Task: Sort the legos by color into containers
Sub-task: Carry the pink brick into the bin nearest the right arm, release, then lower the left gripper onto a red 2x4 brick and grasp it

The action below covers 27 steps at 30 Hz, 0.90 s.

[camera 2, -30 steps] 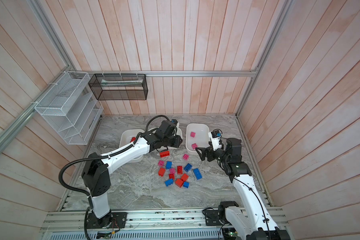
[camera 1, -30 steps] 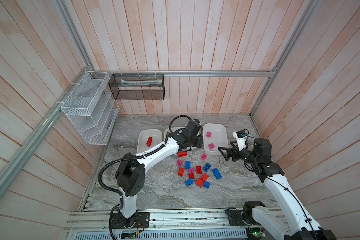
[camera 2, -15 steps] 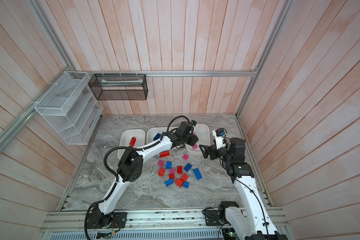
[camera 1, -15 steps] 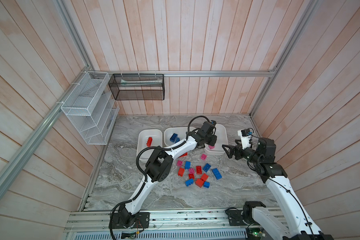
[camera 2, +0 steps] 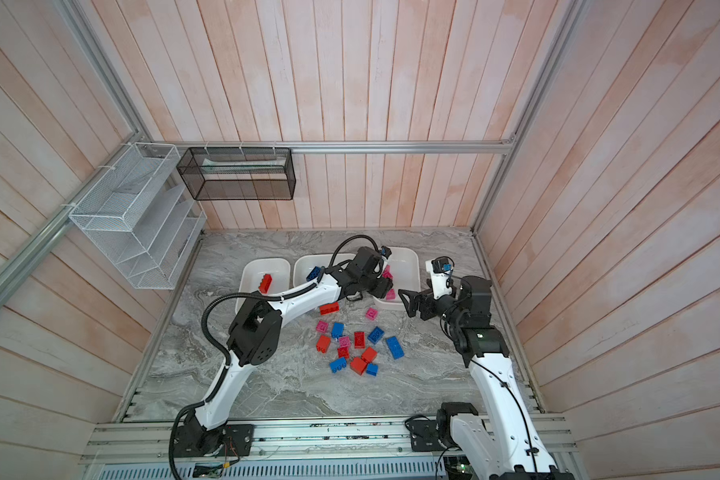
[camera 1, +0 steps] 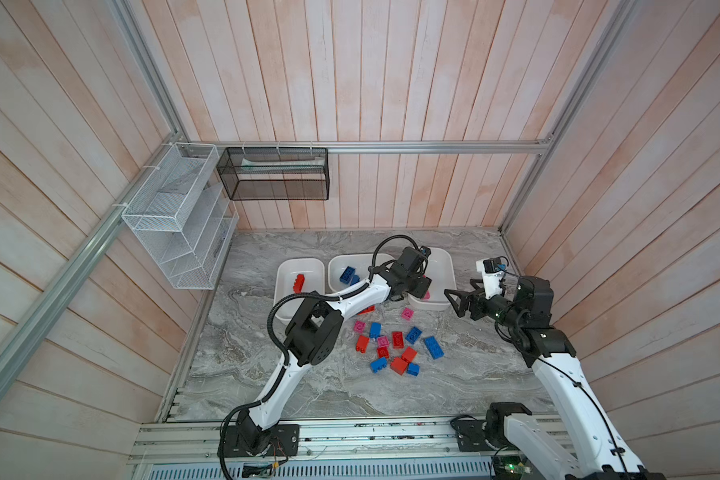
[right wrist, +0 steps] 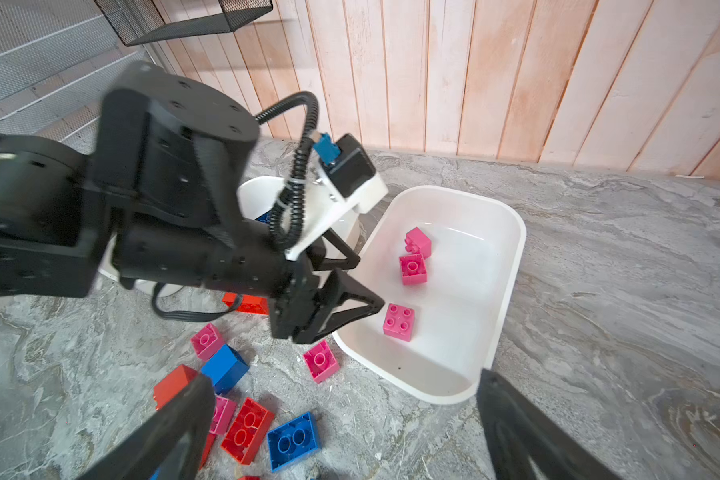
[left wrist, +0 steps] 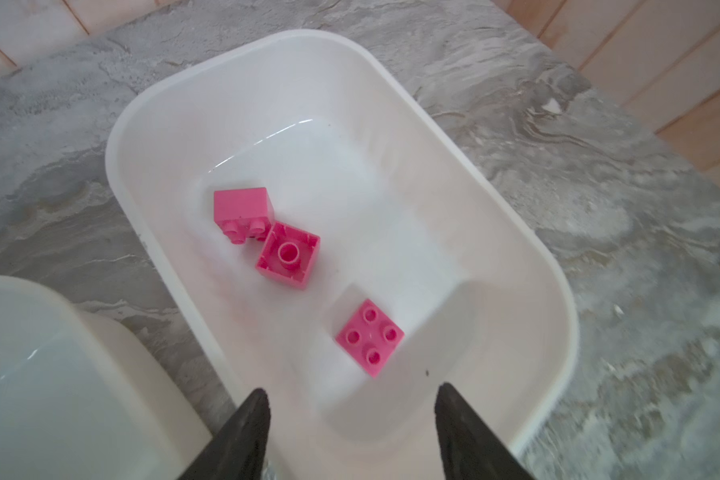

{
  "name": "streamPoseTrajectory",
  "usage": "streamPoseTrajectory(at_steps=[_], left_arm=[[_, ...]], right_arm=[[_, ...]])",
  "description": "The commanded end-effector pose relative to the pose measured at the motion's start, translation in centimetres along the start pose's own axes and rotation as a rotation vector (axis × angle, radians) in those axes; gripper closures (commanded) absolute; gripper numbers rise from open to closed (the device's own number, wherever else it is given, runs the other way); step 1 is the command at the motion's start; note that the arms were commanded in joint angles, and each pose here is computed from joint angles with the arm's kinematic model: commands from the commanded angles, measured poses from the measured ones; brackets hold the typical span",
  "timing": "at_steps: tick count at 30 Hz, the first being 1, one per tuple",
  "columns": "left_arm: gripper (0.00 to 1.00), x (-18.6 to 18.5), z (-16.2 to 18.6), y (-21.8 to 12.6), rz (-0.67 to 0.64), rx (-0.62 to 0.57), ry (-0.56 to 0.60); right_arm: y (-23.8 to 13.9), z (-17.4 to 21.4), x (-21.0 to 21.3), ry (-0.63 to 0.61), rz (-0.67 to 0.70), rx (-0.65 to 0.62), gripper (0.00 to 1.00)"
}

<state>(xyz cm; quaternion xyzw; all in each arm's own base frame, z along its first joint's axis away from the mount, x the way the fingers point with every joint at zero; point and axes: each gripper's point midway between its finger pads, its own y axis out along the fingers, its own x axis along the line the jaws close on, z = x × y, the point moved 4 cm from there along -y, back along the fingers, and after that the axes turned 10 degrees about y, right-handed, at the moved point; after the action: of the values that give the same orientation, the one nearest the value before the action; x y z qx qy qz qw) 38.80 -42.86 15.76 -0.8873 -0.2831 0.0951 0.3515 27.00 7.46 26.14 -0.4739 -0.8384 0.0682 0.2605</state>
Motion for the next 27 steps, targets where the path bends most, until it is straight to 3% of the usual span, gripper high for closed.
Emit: streamPoseTrajectory(at_steps=[1, 7, 15, 22, 27], left_arm=[[0.34, -1.4, -1.1, -6.0, 0.064, -0.050, 0.190], [0.35, -1.7, 6.2, -10.1, 0.177, 0.057, 0.409], [0.38, 2.0, 11.7, -10.6, 0.178, 0.262, 0.464], [0.43, 3.6, 12.5, -8.3, 0.115, 0.239, 0.504], [0.45, 4.9, 13.2, -6.6, 0.051, 0.296, 0.518]], right_arm=[[-0.1, 0.0, 0.5, 0.002, -0.037, -0.004, 0.02], [0.1, 0.1, 0.5, 0.003, -0.050, 0.001, 0.02], [0.3, 0.5, 0.4, 0.010, -0.052, 0.011, 0.02], [0.2, 0.7, 0.4, 0.010, -0.048, 0.012, 0.02], [0.2, 0.8, 0.4, 0.008, -0.047, 0.010, 0.02]])
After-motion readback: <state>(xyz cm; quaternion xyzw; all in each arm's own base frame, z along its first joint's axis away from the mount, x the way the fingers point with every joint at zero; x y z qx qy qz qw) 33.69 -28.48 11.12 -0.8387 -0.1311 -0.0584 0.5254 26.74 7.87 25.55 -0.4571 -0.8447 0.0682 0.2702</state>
